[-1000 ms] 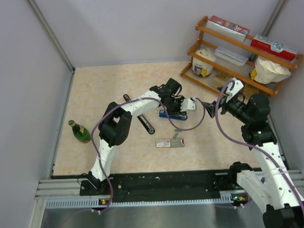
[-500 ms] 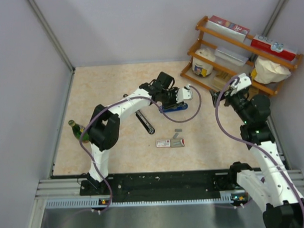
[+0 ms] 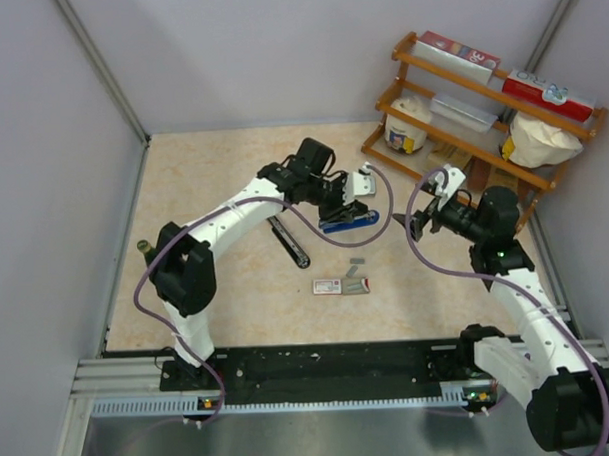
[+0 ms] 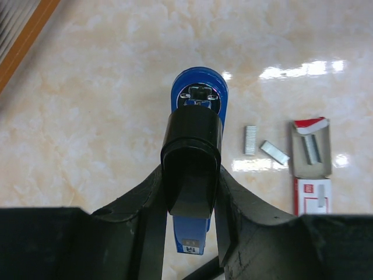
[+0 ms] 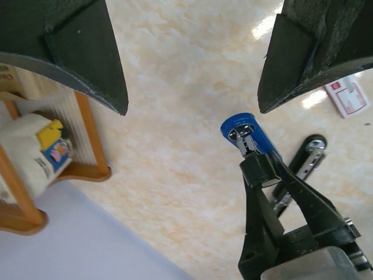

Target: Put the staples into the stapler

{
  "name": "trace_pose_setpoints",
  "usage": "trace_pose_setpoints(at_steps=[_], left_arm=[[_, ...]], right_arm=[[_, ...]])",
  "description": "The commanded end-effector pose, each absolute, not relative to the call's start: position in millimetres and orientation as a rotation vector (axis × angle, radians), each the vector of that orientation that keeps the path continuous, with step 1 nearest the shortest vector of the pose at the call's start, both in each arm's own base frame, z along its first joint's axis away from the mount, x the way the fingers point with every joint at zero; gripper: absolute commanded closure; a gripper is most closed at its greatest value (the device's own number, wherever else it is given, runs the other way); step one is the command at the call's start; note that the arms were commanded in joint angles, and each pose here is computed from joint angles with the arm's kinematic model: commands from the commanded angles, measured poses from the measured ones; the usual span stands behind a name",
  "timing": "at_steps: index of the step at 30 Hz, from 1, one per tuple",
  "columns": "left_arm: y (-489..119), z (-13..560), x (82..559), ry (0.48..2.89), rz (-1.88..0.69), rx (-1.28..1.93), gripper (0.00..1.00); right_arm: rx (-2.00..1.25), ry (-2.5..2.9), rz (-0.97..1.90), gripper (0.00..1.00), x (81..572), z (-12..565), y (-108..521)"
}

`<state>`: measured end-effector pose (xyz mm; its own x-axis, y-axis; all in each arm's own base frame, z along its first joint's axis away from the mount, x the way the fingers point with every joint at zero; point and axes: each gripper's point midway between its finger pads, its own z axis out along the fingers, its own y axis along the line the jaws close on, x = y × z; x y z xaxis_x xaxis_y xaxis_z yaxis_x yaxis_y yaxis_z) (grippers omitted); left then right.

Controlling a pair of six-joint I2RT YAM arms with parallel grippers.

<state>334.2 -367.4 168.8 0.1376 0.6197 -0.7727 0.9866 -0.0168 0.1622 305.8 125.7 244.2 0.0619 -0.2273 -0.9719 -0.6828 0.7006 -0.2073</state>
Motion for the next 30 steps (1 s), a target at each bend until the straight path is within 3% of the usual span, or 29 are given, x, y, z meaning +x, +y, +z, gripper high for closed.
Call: trace_pose_setpoints(at_steps=[1, 15, 26, 30], left_arm=[[-366, 226, 299, 1.397, -0.79, 1.693, 1.0], [-355, 226, 278, 1.436, -0.858, 1.667, 1.0], [-363, 223, 270, 1.419, -0.953, 1.672, 1.0], [-365, 224, 268, 1.409, -0.977, 1.671, 1.0]], right_arm=[[-0.904, 1.415, 0.563, 0.1, 288, 249, 149], [-1.112, 1.415, 0.893, 0.3, 267, 227, 216], [-1.091, 1.447, 0.913, 0.39, 275, 216, 223], [-1.075, 1.436, 0.928, 0.47, 277, 215, 226]])
